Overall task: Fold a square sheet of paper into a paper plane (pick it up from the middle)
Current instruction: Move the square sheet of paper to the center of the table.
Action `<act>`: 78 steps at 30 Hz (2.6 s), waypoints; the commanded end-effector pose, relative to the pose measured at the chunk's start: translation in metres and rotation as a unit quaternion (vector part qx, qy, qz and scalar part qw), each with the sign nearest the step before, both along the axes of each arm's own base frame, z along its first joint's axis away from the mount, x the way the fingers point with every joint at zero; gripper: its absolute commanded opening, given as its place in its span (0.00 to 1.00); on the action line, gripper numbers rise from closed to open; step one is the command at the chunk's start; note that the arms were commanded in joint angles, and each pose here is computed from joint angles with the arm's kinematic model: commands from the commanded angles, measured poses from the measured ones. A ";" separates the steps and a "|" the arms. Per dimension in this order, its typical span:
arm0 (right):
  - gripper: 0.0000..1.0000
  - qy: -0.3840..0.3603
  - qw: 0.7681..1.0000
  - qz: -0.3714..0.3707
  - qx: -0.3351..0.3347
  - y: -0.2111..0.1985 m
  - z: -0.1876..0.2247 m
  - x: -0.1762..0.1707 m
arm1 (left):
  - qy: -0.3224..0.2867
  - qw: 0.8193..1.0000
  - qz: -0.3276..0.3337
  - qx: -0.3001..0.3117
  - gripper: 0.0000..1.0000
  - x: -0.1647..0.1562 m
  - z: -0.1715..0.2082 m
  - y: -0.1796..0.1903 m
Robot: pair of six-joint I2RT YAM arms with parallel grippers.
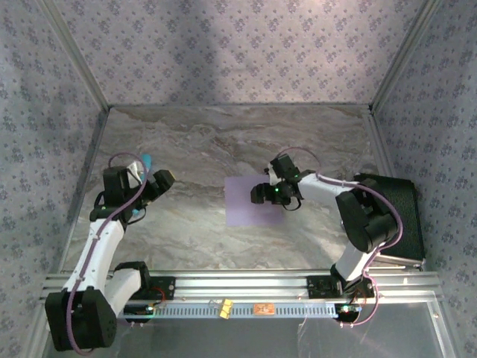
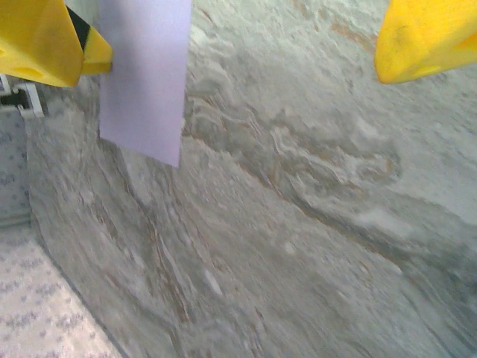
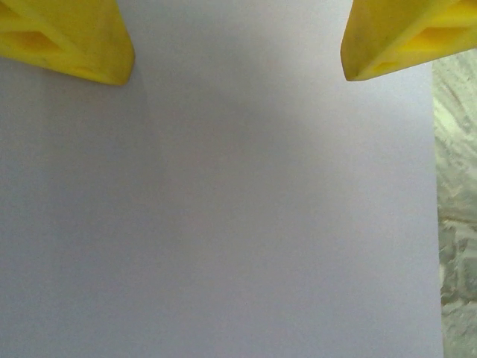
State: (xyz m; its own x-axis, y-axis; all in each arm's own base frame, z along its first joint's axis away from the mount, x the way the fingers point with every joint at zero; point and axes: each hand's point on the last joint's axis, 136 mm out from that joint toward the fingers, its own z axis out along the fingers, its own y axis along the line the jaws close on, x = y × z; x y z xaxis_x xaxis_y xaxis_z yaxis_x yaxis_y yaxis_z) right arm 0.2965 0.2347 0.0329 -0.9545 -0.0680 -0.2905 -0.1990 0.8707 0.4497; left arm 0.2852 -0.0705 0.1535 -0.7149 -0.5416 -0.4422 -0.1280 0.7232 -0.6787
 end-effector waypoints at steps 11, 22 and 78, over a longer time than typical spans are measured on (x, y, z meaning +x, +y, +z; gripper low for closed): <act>0.76 0.062 0.996 -0.054 0.022 -0.003 0.001 -0.043 | 0.041 0.997 -0.058 -0.007 1.00 -0.032 -0.002 -0.023; 0.74 0.034 0.997 -0.071 -0.007 -0.058 0.045 -0.056 | 0.065 0.994 -0.083 -0.016 1.00 -0.042 -0.008 -0.030; 0.63 0.108 0.992 -0.070 0.008 0.021 -0.014 -0.006 | 0.120 0.987 -0.098 -0.052 0.97 -0.032 -0.009 -0.043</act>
State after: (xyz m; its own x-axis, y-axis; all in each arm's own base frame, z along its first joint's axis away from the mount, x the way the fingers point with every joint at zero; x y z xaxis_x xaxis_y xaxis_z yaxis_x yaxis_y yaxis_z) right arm 0.3028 0.2604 0.0330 -0.9893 0.0450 -0.1387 -0.0354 0.8486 0.5278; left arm 0.2543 -0.1055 0.1389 -0.8680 -0.4557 -0.1971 -0.1969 0.6804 -0.7059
